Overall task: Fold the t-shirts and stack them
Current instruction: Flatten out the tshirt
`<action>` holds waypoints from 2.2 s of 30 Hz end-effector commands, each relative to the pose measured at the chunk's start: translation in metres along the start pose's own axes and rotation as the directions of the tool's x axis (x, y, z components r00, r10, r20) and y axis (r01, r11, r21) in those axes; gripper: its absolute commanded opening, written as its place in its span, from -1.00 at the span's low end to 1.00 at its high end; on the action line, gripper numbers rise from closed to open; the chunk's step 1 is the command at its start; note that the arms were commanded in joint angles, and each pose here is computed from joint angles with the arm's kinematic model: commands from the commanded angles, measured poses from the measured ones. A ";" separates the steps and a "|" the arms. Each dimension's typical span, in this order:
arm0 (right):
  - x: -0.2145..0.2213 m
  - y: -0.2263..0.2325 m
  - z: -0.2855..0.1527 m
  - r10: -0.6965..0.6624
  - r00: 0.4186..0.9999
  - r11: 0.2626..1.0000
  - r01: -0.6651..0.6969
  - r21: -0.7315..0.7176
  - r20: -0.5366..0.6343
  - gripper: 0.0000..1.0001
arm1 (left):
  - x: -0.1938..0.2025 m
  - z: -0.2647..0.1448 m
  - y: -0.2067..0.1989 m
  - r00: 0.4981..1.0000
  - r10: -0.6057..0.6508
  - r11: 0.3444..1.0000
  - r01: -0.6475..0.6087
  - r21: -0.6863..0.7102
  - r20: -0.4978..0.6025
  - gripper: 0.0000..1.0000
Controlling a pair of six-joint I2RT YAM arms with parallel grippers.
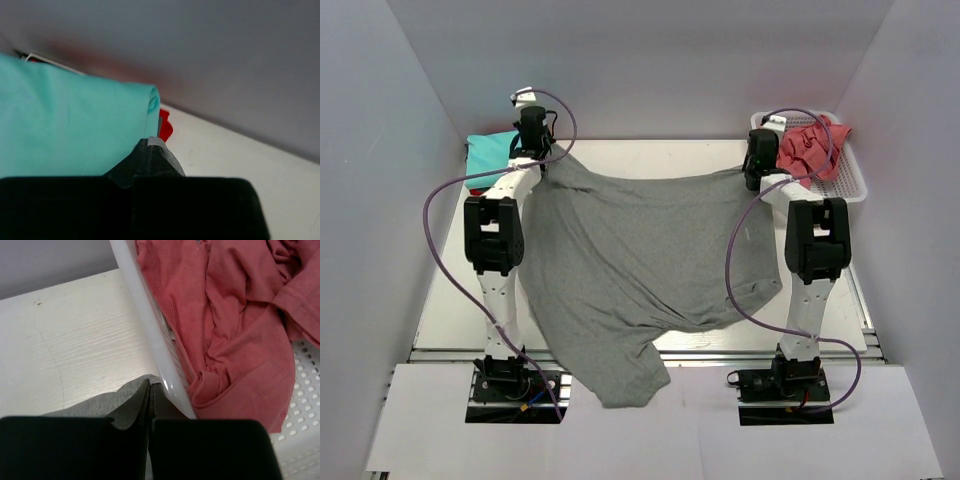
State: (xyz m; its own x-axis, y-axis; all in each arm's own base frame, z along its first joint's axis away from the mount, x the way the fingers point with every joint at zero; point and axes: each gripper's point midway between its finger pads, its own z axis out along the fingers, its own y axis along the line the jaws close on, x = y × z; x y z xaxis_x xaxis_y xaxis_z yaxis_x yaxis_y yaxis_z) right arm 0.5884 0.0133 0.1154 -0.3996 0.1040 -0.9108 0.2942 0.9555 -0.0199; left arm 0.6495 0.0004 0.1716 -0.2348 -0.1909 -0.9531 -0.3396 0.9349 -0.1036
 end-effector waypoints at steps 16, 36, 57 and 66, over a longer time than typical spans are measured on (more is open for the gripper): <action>-0.095 0.029 0.017 -0.057 0.987 0.995 0.069 -0.075 0.148 0.23 | -0.077 0.037 -0.038 0.986 -0.099 0.985 0.078 0.151 0.137 0.99; 0.051 -0.032 -0.211 0.130 0.893 0.978 -0.187 -0.092 -0.431 0.79 | 0.027 -0.201 -0.205 0.979 0.117 0.651 0.051 0.757 -0.166 0.99; 0.211 -0.036 -0.266 0.153 0.695 0.947 -0.306 -0.097 -0.703 -0.59 | 0.250 -0.285 -0.249 0.801 0.486 0.523 0.054 0.850 -0.350 0.99; 0.213 -0.090 -0.300 0.203 0.713 0.977 -0.194 0.089 -0.671 -1.00 | 0.287 -0.270 -0.213 0.741 0.497 0.633 0.045 0.772 -0.451 0.99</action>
State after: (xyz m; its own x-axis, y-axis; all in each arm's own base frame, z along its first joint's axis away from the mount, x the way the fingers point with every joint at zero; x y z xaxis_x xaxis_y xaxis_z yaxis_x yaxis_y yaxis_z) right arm 0.2340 0.0527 0.0361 -0.8404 0.4185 -0.3444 0.3720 0.9075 0.1952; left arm 0.4216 -0.3632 0.0356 -0.6641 0.1727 -0.7275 0.5690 0.7479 -0.3419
